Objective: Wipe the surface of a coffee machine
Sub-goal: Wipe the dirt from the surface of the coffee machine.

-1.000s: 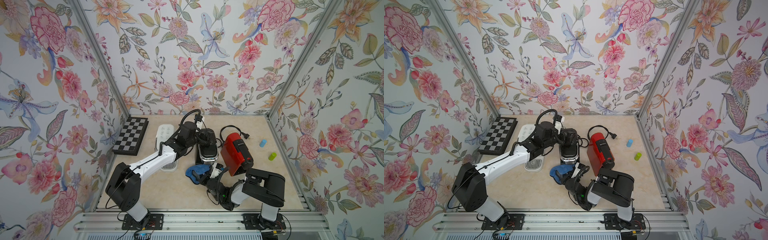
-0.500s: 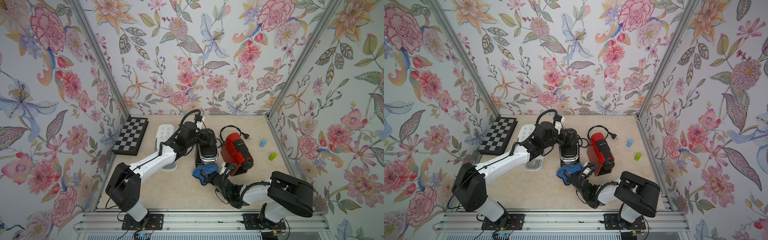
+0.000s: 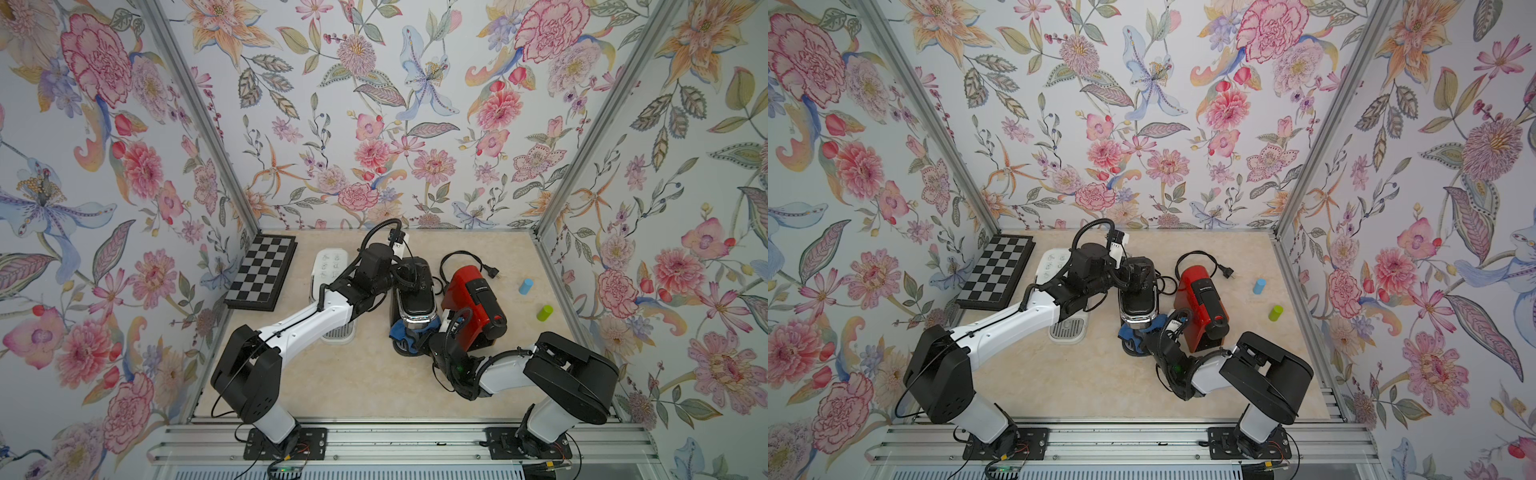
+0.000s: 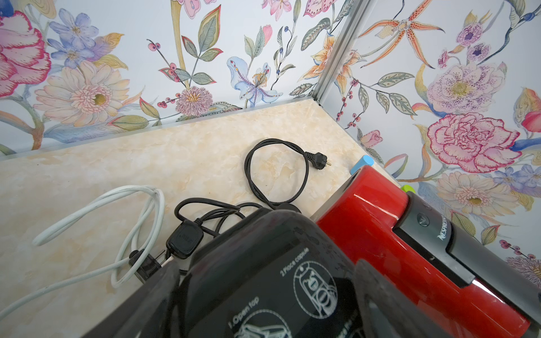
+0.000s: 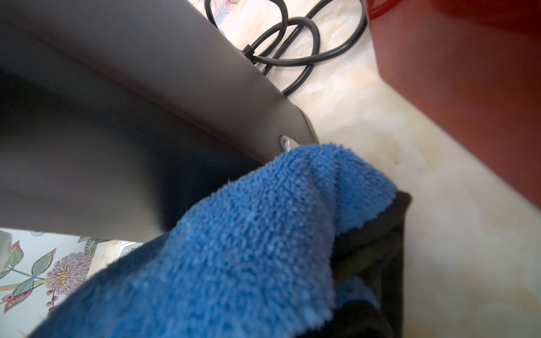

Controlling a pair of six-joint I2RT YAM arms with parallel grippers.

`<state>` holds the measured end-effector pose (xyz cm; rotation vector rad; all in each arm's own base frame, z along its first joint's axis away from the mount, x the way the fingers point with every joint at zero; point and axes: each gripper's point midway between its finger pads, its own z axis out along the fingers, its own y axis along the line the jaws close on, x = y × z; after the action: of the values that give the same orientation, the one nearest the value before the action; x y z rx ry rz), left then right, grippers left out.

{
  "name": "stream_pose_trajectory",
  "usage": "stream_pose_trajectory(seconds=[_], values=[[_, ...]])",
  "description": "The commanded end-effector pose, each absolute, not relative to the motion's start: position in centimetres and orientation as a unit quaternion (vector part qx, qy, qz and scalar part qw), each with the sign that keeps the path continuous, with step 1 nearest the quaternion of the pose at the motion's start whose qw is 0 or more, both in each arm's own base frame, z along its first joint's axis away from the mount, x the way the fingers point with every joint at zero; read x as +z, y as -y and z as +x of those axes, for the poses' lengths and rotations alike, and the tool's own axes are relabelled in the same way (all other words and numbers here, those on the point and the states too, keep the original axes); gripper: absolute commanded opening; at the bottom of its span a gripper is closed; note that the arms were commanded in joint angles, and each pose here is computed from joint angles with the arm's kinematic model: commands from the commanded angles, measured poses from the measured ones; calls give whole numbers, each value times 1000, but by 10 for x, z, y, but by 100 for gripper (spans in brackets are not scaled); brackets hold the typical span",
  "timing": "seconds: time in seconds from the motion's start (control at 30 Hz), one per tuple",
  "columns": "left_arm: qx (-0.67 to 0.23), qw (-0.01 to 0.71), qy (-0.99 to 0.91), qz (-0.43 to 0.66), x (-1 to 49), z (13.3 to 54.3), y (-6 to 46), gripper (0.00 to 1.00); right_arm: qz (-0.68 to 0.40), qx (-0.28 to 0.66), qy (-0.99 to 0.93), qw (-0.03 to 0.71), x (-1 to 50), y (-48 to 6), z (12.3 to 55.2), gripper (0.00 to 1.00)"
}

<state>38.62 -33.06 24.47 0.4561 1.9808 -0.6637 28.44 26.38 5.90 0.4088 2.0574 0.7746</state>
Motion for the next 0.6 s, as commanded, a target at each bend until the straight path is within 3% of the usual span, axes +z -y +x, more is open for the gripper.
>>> stream_pose_trajectory(seconds=[0.0,0.3,0.57], values=[[-223,359,-877,226,153,358,325,93,134,323,-818,457,66,-272,288,0],[-225,357,-878,226,152,358,326,93,120,350,-779,506,107,-273,293,0],[-229,367,-873,224,163,358,325,94,118,338,-810,464,79,-279,269,0]])
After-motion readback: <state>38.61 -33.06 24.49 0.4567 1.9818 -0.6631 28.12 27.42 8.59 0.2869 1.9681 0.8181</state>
